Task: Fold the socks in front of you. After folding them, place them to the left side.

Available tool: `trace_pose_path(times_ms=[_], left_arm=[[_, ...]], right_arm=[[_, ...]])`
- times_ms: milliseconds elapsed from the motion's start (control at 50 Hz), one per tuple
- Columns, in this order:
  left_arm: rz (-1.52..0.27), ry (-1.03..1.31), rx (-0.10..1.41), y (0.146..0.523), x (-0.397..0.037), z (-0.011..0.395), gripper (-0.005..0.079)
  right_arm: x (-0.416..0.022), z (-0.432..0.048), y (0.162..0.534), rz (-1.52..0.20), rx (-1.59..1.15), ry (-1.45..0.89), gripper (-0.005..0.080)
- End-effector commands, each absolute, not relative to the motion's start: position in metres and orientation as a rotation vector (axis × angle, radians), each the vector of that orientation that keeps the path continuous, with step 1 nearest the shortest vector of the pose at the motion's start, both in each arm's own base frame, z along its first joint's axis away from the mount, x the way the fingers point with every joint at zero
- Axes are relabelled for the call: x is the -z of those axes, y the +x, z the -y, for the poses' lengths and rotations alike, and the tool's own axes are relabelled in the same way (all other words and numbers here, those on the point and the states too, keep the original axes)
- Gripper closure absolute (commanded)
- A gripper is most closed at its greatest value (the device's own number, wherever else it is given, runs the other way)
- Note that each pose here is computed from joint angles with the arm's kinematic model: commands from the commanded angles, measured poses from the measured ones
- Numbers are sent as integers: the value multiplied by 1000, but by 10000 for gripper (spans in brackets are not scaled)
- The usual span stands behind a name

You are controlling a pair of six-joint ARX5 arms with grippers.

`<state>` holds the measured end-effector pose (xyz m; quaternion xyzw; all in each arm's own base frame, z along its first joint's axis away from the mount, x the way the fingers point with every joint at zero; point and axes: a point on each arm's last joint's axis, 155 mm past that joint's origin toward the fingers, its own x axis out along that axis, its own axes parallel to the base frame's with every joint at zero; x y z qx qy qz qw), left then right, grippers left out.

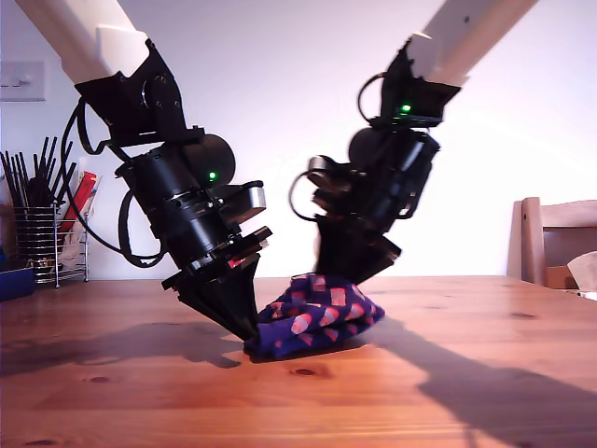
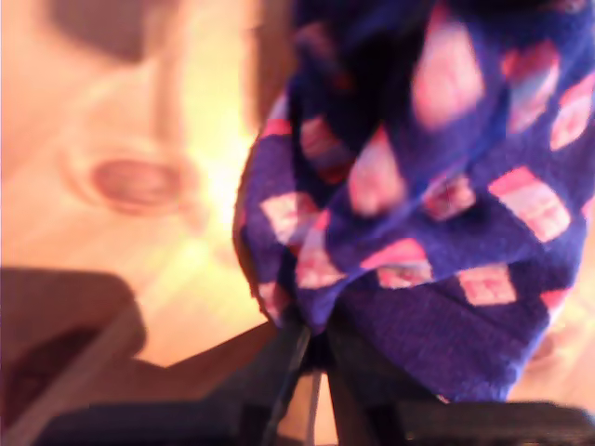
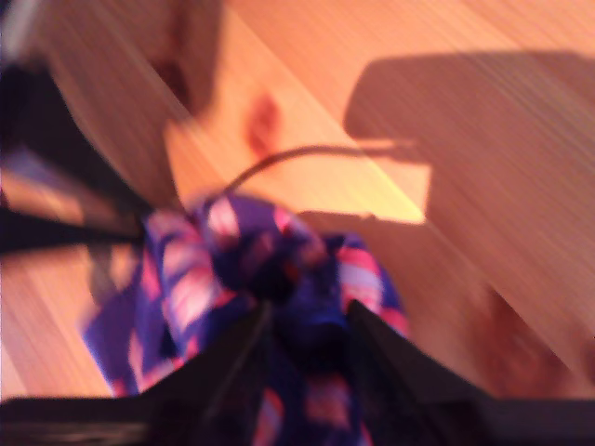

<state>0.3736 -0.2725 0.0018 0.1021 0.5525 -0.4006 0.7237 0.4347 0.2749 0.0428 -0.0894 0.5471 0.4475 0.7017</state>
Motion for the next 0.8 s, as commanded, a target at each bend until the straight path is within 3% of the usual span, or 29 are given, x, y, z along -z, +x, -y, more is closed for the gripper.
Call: trace_pose_path(times_ms=[0, 180, 780], left_arm=[[-1417, 270, 899, 323, 52, 266, 764], [-1411, 302, 966, 306, 51, 286, 764], [-1399, 309, 934, 312, 52, 285, 764]], right_arm=[[-55, -280, 435, -1191, -1000, -201, 469], [-60, -280, 444, -1171, -952, -227, 469], [-50, -254, 420, -1338, -851, -308, 469]])
